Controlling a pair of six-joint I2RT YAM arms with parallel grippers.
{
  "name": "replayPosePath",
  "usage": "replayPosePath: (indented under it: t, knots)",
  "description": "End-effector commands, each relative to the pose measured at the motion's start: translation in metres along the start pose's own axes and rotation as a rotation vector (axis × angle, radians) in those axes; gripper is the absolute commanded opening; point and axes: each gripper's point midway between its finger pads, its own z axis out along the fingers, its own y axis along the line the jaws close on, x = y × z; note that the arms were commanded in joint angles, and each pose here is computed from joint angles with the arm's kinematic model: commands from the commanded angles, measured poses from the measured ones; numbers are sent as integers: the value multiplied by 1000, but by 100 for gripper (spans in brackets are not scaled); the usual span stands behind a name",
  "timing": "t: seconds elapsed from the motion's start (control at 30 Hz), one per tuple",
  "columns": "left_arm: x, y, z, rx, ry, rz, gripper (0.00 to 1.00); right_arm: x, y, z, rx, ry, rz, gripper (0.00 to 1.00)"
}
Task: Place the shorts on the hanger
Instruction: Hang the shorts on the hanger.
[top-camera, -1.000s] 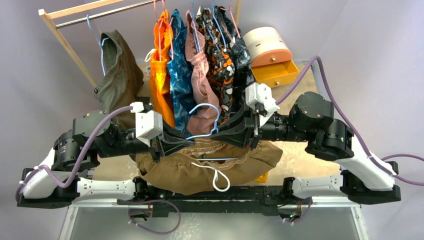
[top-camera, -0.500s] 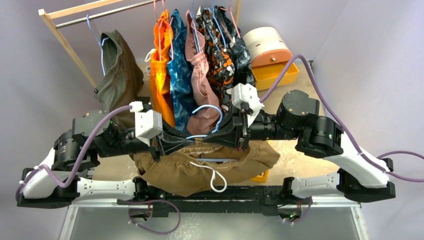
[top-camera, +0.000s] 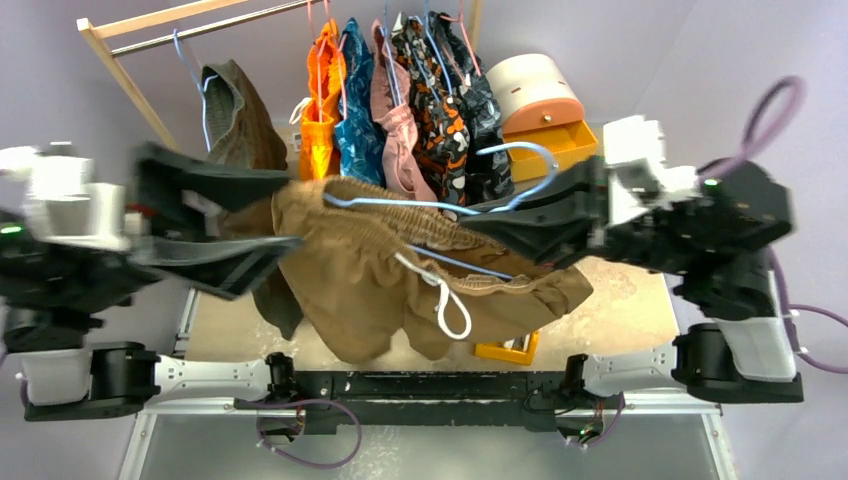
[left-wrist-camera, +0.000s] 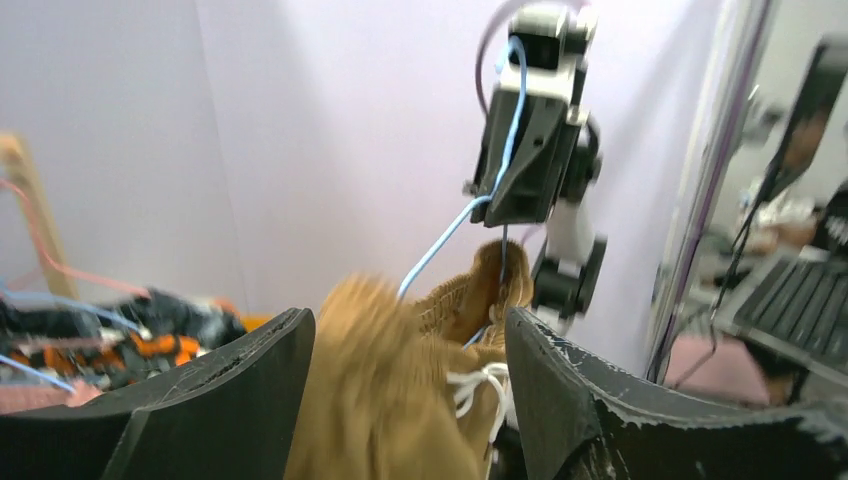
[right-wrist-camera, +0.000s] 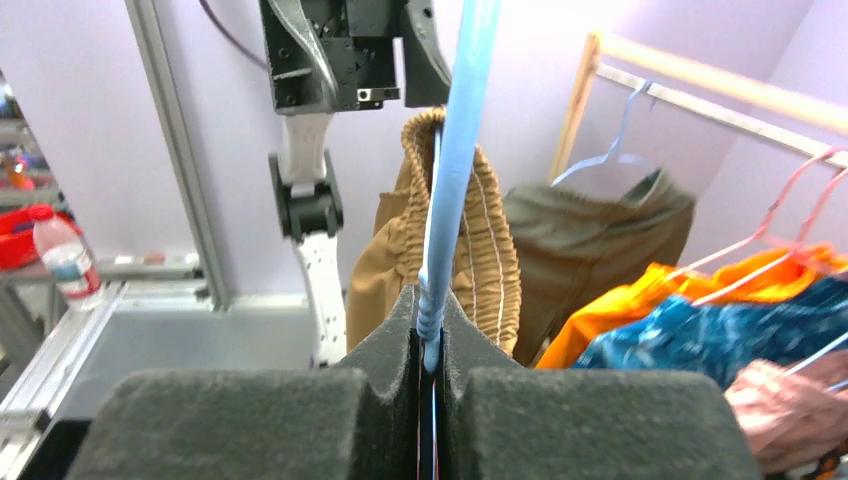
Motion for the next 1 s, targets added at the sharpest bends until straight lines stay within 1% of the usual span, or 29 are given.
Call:
replayPosePath:
  t: [0.0, 0.07, 0.13, 0.23, 0.3, 0.53, 0.73, 0.87, 0.97]
  knots:
    - [-83, 4, -44, -23, -282, -39, 70, -57, -8, -22, 52, -180, -91, 0]
    - [-78, 14, -48, -81, -277, -54, 70, -20, -20, -9, 106, -72, -75, 0]
    - [-64, 25, -47, -142, -234, -65, 70, 11, -31, -5, 171, 9, -63, 0]
    - [-39, 44, -46, -259, -160, -88, 70, 44, -45, -8, 256, 92, -44, 0]
    - [-24, 53, -47, -319, -125, -106, 70, 57, -48, -12, 282, 121, -34, 0]
    - [42, 77, -39, -499, 31, -189, 66, 70, -55, -26, 339, 122, -25, 0]
    - [93, 84, -24, -608, 167, -268, 63, 86, -61, -24, 378, 142, -15, 0]
    - [130, 90, -16, -686, 258, -278, 63, 88, -63, -23, 392, 139, -7, 0]
    - [150, 95, -11, -742, 294, -290, 63, 90, -64, -23, 400, 135, -5, 0]
